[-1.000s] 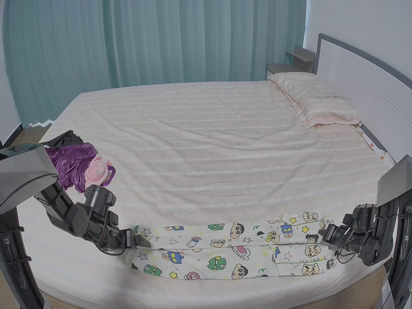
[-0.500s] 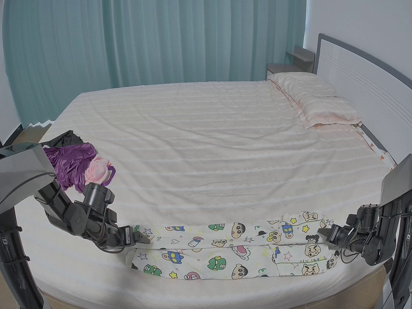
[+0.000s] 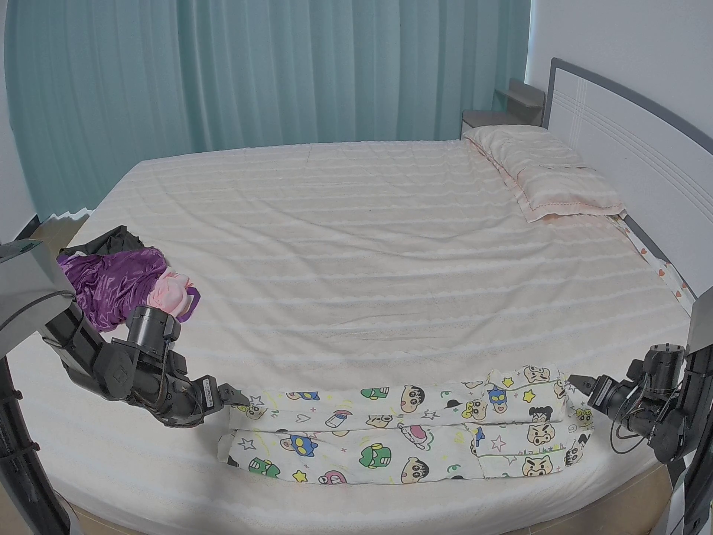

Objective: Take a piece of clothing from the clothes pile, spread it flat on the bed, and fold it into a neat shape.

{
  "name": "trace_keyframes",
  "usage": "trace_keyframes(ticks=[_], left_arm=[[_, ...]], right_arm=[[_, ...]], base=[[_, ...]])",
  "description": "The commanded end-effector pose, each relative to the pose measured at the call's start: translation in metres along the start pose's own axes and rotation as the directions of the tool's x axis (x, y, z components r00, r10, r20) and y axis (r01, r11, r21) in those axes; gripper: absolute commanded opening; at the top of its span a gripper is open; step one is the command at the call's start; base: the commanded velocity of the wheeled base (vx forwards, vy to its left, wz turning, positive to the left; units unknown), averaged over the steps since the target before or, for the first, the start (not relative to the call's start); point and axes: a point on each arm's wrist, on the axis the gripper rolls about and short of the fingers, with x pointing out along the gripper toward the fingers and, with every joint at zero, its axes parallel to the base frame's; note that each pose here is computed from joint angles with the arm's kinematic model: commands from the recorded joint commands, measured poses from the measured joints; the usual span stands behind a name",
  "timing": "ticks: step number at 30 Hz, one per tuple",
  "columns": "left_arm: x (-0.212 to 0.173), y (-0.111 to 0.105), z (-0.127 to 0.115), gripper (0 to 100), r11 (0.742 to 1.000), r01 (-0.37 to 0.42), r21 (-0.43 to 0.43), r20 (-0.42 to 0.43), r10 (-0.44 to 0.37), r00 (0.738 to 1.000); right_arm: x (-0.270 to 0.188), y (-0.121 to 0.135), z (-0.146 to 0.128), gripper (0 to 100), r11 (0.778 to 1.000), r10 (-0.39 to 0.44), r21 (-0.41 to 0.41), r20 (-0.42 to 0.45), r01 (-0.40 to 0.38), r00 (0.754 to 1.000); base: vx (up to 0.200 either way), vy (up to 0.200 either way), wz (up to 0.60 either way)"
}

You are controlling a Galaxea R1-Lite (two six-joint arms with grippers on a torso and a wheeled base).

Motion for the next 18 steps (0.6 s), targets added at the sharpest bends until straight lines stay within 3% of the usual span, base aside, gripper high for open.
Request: trace_keyframes(ticks=[1, 5, 9, 18], left_arm=[[0.005, -0.004, -0.005, 100, 1.000, -0.001, 0.007, -0.021, 0.001, 1.000], [0.009, -0.008, -0.010, 100, 1.000, 0.000, 0.025, -0.038, 0.001, 0.999], [0.010, -0.012, -0.013, 100, 0.999, 0.009, 0.040, -0.039, -0.008, 0.999], [0.014, -0.016, -0.015, 100, 0.998, -0.003, 0.057, -0.027, 0.004, 1.000]], right_arm=[[-0.019, 0.017, 0.005, 100, 0.994, -0.063, 0.101, 0.131, 0.049, 0.989], [-0.020, 0.020, 0.004, 100, 0.984, -0.103, 0.159, 0.160, 0.077, 0.982], [-0.020, 0.022, 0.002, 100, 0.984, -0.090, 0.163, 0.154, 0.065, 0.984], [-0.005, 0.027, 0.001, 100, 0.989, 0.021, 0.143, 0.090, -0.034, 0.996]], base=[[0.000, 0.000, 0.00], [0.000, 0.000, 0.00], [0.000, 0.000, 0.00], [0.000, 0.000, 0.00]])
